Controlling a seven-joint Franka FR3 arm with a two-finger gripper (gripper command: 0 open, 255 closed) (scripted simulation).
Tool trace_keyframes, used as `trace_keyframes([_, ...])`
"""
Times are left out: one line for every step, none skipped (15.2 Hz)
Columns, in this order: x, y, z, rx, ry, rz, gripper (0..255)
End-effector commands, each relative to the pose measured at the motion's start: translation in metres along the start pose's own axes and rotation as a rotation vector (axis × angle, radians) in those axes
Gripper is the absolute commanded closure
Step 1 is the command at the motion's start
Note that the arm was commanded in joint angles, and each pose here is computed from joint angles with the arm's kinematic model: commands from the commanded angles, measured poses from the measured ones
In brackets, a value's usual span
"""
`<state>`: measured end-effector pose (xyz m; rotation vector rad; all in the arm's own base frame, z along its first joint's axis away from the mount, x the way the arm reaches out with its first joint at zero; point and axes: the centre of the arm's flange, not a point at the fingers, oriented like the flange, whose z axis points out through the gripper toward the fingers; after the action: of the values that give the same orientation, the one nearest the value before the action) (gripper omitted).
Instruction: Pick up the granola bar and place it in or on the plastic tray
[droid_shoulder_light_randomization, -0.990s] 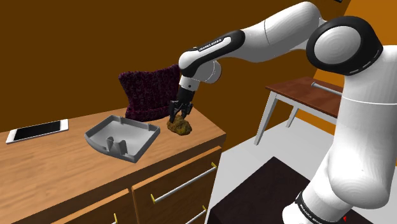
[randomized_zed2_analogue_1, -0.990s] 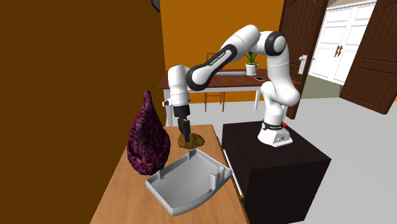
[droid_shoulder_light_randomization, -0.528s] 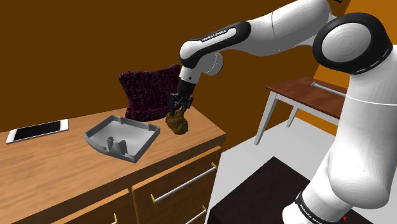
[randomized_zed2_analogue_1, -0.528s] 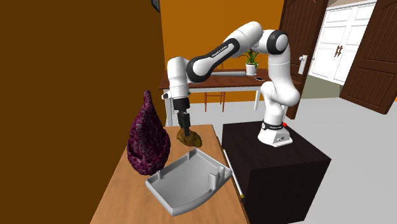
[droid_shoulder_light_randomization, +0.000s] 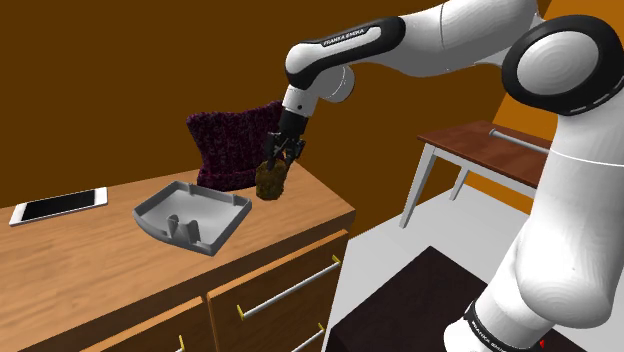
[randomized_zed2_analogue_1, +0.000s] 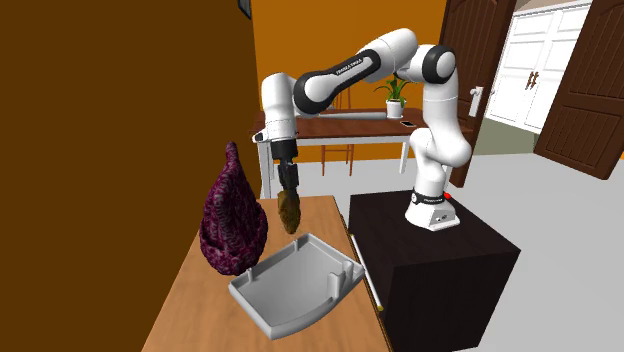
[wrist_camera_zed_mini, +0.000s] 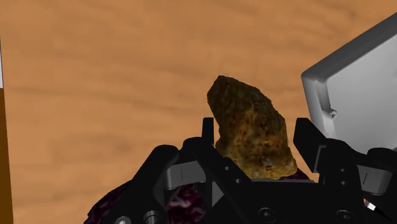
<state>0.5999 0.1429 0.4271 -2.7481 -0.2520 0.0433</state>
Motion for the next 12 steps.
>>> trace_keyframes([0.000, -0.003, -0.010, 0.000, 0.000, 0.000, 255])
trace_keyframes([0.000, -0.005, -0.015, 0.000, 0.000, 0.000, 255])
trace_keyframes([0.000, -0.007, -0.020, 0.000, 0.000, 0.000, 255])
trace_keyframes([0.000, -0.009, -0.025, 0.000, 0.000, 0.000, 255])
trace_keyframes([0.000, -0.011, -0.030, 0.000, 0.000, 0.000, 255])
trace_keyframes([0.000, -0.013, -0.034, 0.000, 0.000, 0.000, 255])
trace_keyframes([0.000, -0.015, -0.039, 0.000, 0.000, 0.000, 255])
trace_keyframes([0.000, -0.017, -0.044, 0.000, 0.000, 0.000, 255])
trace_keyframes([0.000, -0.019, -0.049, 0.000, 0.000, 0.000, 255])
trace_keyframes([0.000, -0.021, -0.054, 0.000, 0.000, 0.000, 255])
trace_keyframes([0.000, -0.023, -0.059, 0.000, 0.000, 0.000, 255])
trace_keyframes([0.000, -0.025, -0.064, 0.000, 0.000, 0.000, 255])
